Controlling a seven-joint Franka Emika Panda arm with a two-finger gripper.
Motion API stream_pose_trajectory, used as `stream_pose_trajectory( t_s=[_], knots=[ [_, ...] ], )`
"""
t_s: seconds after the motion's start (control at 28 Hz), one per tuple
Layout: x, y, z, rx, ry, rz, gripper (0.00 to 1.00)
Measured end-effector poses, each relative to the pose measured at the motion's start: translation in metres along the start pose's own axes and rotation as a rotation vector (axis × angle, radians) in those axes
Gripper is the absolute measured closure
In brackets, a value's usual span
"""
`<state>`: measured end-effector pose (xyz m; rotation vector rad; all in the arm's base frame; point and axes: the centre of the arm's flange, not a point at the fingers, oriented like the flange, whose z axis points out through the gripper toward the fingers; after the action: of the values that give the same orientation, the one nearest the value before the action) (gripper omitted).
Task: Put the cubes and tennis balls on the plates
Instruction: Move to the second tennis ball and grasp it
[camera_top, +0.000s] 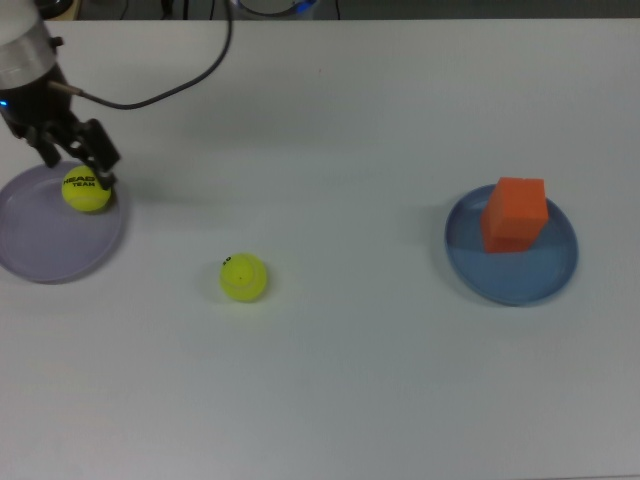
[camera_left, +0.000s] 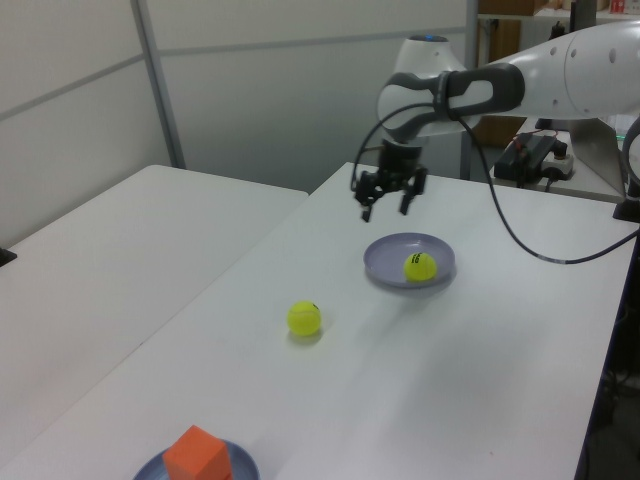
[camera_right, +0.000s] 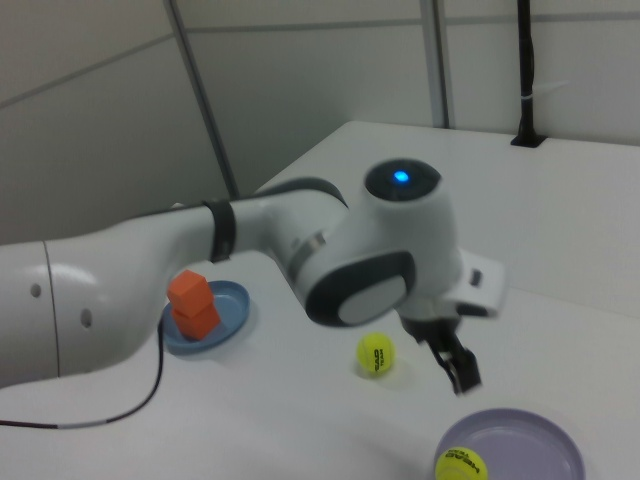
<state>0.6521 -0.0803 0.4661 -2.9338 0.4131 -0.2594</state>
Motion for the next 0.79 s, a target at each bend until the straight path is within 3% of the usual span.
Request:
stream_pose_trajectory(
  t_s=[0.25, 0.46, 0.79],
  knots=[
    [-0.020, -0.090, 0.021, 0.061, -0.042, -0.135, 0.00],
    [-0.033, -0.150, 0.050, 0.086, -0.070, -0.213, 0.00],
    [-0.034, -0.176, 0.109, 0.032, -0.047, -0.243, 0.00]
  ],
)
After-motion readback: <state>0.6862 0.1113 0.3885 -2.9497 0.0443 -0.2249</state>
